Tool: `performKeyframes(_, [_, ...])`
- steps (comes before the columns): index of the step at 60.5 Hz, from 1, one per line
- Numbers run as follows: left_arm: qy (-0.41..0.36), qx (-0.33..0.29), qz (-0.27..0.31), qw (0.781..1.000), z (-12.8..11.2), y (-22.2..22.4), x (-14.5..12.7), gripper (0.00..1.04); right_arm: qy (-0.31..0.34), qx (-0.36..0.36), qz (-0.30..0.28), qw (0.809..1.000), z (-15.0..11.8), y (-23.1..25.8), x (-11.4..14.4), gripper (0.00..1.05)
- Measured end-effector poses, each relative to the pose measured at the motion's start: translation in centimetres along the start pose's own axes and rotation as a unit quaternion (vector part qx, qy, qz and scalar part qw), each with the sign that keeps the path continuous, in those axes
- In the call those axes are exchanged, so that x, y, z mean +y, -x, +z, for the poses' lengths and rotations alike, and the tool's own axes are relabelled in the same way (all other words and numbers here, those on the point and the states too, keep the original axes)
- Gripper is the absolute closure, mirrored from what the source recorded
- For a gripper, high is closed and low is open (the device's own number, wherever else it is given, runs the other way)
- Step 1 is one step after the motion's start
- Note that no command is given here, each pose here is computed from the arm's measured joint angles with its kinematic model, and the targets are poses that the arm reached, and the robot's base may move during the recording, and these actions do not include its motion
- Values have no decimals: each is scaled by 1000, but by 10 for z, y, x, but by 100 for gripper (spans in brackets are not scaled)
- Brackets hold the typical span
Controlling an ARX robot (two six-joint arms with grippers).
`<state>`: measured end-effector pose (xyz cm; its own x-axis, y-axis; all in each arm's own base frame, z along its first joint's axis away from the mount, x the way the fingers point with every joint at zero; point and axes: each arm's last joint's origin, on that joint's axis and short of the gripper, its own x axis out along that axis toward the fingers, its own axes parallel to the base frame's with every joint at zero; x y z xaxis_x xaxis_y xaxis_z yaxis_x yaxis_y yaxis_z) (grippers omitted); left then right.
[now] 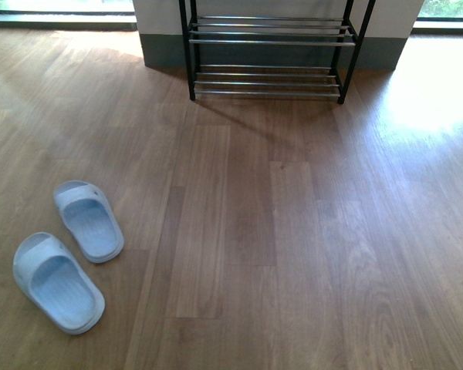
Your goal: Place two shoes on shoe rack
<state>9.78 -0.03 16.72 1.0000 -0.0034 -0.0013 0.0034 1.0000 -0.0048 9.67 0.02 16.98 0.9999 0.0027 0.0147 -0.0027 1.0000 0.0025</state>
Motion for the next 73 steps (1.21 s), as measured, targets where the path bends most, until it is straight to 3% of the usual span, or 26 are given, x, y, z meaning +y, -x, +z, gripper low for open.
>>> performKeyframes(73, [0, 0, 1, 1000, 0, 0, 0, 9, 0, -1, 0, 1000, 0, 0, 0, 9])
